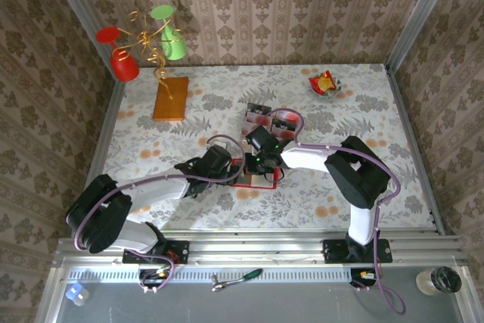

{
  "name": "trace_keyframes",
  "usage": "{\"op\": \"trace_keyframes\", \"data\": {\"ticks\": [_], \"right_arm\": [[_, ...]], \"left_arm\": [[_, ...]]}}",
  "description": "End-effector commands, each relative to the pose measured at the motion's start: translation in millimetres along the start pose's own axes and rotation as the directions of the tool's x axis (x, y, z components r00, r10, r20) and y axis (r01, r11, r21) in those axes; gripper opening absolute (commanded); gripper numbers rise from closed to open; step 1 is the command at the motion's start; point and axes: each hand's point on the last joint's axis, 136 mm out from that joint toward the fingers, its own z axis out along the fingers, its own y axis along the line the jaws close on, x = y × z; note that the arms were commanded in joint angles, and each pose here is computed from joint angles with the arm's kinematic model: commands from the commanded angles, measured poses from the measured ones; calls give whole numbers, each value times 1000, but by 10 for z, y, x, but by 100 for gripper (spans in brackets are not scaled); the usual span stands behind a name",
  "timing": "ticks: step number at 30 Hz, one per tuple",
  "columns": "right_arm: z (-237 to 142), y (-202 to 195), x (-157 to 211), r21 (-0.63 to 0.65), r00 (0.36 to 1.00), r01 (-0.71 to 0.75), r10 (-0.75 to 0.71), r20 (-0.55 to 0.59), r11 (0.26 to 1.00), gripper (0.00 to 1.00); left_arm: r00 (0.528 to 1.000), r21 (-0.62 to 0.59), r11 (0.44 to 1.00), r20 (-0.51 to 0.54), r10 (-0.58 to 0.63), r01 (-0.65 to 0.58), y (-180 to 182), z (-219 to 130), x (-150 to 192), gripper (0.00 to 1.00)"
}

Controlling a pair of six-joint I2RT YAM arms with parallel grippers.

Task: Put the credit cards into the card holder
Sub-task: Insert the credit card into the card slot.

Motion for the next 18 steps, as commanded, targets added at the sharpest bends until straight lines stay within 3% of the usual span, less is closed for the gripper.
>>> {"op": "trace_keyframes", "data": {"ticks": [1, 11, 18], "right_arm": [[-99, 112, -75, -30, 1000, 2, -2, 22, 1000, 0], [-502, -114, -283, 0, 994, -36, 36, 99, 999, 1], [-523, -438, -141, 121, 998, -4, -4, 63, 993, 1]], "left_arm": [[1000, 11, 999, 4, -31, 31, -38, 40, 24, 100], [999, 3, 1000, -26, -18, 18, -56, 137, 140, 100], [1000, -1, 1000, -13, 0, 0, -61, 83, 62, 100]]}}
